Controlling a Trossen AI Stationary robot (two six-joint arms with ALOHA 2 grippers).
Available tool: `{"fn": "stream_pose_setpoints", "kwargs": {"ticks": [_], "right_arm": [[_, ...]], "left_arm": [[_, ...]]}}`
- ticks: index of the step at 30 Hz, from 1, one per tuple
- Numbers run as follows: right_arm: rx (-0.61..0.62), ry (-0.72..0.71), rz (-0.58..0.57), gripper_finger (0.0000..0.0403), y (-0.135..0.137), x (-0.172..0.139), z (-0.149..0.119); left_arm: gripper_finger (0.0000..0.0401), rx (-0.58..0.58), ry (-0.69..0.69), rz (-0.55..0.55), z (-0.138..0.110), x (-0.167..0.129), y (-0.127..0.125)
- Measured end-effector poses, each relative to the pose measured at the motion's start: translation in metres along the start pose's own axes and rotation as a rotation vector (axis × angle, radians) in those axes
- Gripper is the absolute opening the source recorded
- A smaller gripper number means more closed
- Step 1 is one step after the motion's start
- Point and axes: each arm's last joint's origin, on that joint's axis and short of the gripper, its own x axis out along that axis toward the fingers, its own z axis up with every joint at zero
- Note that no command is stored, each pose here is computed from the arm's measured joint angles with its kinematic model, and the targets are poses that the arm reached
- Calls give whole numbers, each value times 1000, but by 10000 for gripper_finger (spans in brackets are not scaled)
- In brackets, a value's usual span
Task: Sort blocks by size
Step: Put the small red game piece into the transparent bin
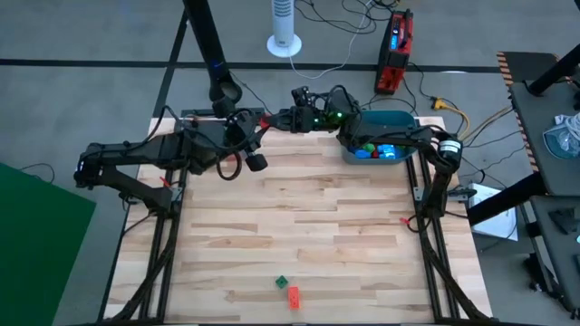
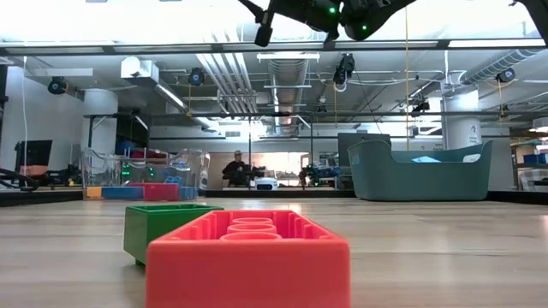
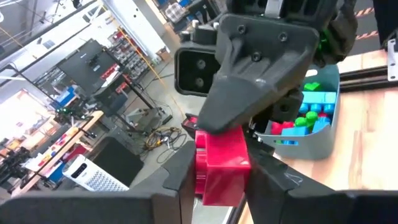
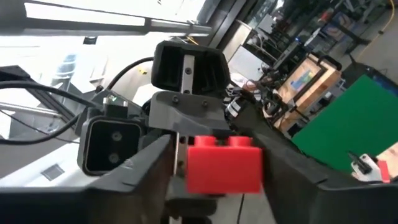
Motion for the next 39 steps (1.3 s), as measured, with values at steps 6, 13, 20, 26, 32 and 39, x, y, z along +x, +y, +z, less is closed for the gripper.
{"fn": "stream_pose_setpoints", "kwargs": {"ticks": [6, 13, 20, 26, 32, 39], "right_arm": [[-19, -30, -26, 279, -6, -11, 17], [-25, -62, -53, 309, -12, -22, 31], [-12, -20, -68, 297, -15, -22, 30], [19, 90, -47, 282, -16, -22, 25], [43, 143, -23, 274, -15, -22, 23], [62, 153, -24, 285, -16, -22, 22]], "left_arm": [[93, -37, 2, 8, -3, -16, 17], [93, -139, 99, 59, -20, -23, 42], [93, -320, 312, 19, -58, -1, 74], [93, -471, 692, 62, -110, 22, 98], [93, -556, 1029, 28, -159, 42, 108], [95, -575, 1182, 52, -199, 69, 110]]}}
